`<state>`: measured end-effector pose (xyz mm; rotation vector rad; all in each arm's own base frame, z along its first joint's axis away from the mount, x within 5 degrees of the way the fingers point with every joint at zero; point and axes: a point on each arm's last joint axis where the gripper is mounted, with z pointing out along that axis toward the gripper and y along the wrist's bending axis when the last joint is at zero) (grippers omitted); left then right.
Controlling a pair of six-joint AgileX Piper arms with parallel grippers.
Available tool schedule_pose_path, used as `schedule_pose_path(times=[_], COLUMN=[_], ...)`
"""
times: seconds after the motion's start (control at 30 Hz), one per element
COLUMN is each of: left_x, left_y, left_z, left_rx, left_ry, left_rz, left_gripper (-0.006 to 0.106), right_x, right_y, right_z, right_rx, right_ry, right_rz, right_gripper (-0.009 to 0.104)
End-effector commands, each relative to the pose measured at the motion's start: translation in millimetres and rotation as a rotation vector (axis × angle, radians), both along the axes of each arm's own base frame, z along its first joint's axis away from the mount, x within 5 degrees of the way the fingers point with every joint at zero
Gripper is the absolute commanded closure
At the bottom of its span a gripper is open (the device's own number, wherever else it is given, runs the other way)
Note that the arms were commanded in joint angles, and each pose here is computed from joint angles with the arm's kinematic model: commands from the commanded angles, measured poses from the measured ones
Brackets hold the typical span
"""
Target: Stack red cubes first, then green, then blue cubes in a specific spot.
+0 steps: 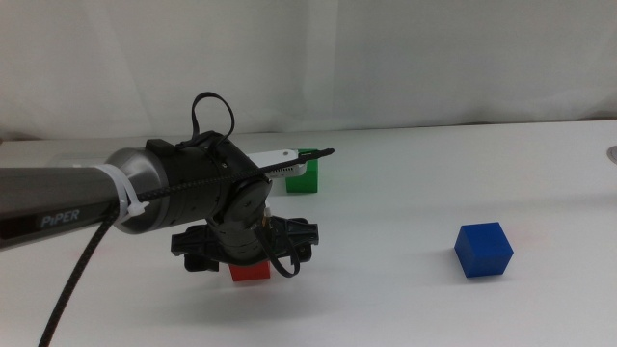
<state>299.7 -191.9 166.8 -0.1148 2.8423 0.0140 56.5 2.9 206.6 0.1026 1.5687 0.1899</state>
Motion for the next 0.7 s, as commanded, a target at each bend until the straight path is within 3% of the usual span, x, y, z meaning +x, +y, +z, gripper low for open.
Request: schedule_pose_path(times=[0.0, 0.47, 0.57, 0.67], left_x=[2.0, 12.2, 15.9, 17.4], left_y=[-1.5, 8.8, 12.7, 12.7], left_z=[-0.8, -20.7, -20.5, -20.2], left_rx=[-0.006, 0.05, 0.041, 0.037], left_ry=[-0.014, 0.007, -0.002, -0.015], left_rz=[-0.013, -0.012, -0.002, -0.009], left_gripper=[0.011, 0.011, 0.016, 0.03], right_x=[-0.9, -0.9, -0.9, -0.9], right_y=[-0.2, -0.2, -0.2, -0.2], right_z=[-10.7, -10.6, -10.6, -10.6], right_rx=[-0.009, -0.008, -0.008, -0.008], right_ry=[-0.004, -0.006, -0.006, -0.006], right_rz=[-0.002, -0.002, -0.002, -0.002], right_gripper=[-0.008, -0.008, -0.008, -0.008])
